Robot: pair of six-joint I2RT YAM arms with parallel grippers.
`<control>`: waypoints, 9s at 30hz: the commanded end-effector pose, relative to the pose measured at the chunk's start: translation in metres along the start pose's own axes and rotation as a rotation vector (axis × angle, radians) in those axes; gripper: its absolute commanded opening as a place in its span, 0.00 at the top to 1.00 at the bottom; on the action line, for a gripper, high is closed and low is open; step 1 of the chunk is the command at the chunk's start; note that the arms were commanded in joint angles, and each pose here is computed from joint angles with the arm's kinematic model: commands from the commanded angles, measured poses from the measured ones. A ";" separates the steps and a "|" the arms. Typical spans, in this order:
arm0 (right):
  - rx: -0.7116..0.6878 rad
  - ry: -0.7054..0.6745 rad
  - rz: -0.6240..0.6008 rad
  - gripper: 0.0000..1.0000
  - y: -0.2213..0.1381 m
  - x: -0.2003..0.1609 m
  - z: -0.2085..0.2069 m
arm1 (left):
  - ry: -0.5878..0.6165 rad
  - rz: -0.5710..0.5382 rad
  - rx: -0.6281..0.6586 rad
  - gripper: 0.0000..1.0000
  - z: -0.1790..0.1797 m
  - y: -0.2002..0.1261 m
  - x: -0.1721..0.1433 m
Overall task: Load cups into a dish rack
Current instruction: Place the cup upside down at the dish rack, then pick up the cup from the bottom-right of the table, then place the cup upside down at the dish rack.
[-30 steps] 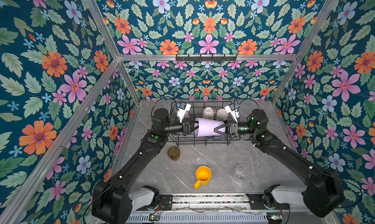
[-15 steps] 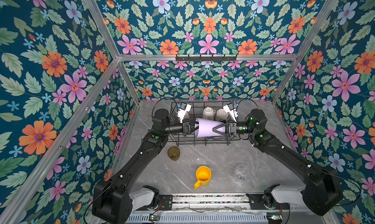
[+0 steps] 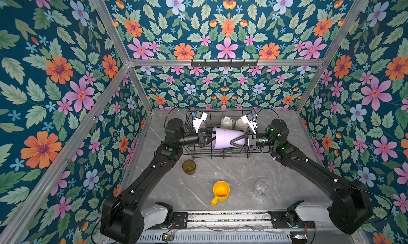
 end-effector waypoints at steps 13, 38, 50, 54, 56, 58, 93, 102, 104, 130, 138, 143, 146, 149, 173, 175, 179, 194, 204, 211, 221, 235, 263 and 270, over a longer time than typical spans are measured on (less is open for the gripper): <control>-0.005 -0.013 -0.026 0.32 0.001 0.006 0.001 | 0.024 -0.004 -0.032 1.00 -0.004 0.000 0.001; -0.096 -0.019 -0.076 1.00 -0.009 0.017 0.009 | 0.027 -0.017 0.007 0.68 0.000 0.000 0.006; -0.278 -0.018 -0.152 1.00 -0.061 0.025 0.026 | 0.065 -0.009 0.181 0.01 0.013 -0.009 0.004; -0.489 -0.028 -0.131 1.00 -0.079 0.019 0.030 | 0.090 -0.015 0.326 0.01 0.023 -0.019 0.005; -0.617 -0.023 -0.102 1.00 -0.087 0.017 0.028 | 0.098 -0.035 0.429 0.01 0.030 -0.027 0.008; -0.742 -0.016 -0.078 1.00 -0.097 0.017 0.024 | 0.100 -0.061 0.547 0.01 0.039 -0.037 0.010; -1.427 0.076 0.540 1.00 -0.080 0.038 -0.138 | 0.211 -0.304 1.246 0.01 0.045 -0.138 -0.021; -1.405 0.116 0.599 1.00 -0.067 0.028 -0.169 | 0.213 -0.296 1.250 0.01 0.046 -0.139 -0.021; -1.405 0.128 0.614 1.00 -0.066 0.025 -0.176 | 0.210 -0.295 1.252 0.01 0.046 -0.139 -0.022; -1.399 0.187 0.679 0.28 -0.057 0.007 -0.218 | 0.206 -0.291 1.265 0.01 0.039 -0.143 -0.019; -1.378 0.172 0.645 0.16 -0.054 0.015 -0.212 | 0.211 -0.297 1.265 0.01 0.036 -0.144 -0.018; -1.380 0.156 0.626 0.15 -0.054 0.024 -0.205 | 0.213 -0.301 1.268 0.01 0.035 -0.145 -0.018; -1.388 0.127 0.583 0.15 -0.057 0.033 -0.189 | 0.214 -0.306 1.273 0.01 0.034 -0.147 -0.019; -1.375 0.109 0.521 0.16 -0.063 0.037 -0.163 | 0.214 -0.308 1.283 0.01 0.035 -0.148 -0.021; -1.523 0.497 0.513 0.39 -0.142 -0.141 -0.052 | 0.236 -0.351 1.241 0.01 0.036 -0.144 -0.019; -1.527 0.520 0.509 0.43 -0.141 -0.149 -0.050 | 0.235 -0.357 1.238 0.01 0.035 -0.144 -0.019; -1.530 0.569 0.506 0.47 -0.144 -0.167 -0.046 | 0.241 -0.367 1.223 0.01 0.031 -0.145 -0.019; -1.535 0.662 0.516 0.54 -0.145 -0.211 -0.045 | 0.241 -0.363 1.207 0.01 0.031 -0.143 -0.018; -1.518 0.669 0.440 0.65 -0.138 -0.215 -0.061 | 0.238 -0.359 1.203 0.01 0.030 -0.142 -0.017; -1.529 0.687 0.440 0.73 -0.136 -0.226 -0.077 | 0.240 -0.356 1.205 0.01 0.030 -0.142 -0.016; -1.512 0.619 0.399 1.00 -0.124 -0.208 -0.089 | 0.230 -0.360 1.215 0.01 0.032 -0.143 -0.019; -1.226 0.462 0.214 1.00 -0.090 -0.130 -0.048 | 0.199 -0.356 1.151 0.01 0.037 -0.133 -0.018; -0.325 0.163 -0.015 1.00 -0.002 0.022 0.003 | 0.394 -0.276 0.008 0.01 -0.051 -0.057 -0.017; -0.254 0.107 0.033 1.00 0.011 0.020 0.022 | 0.390 -0.277 0.007 0.01 -0.049 -0.056 -0.016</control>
Point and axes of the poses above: each gripper's point midway between its finger pads, its own y axis out along the fingers, its own z axis along the line the jaws close on, x = y × z, the point moved 6 cm from there along -y, back along the fingers, and after that the axes turned 1 degree about y, right-handed, at the moved point
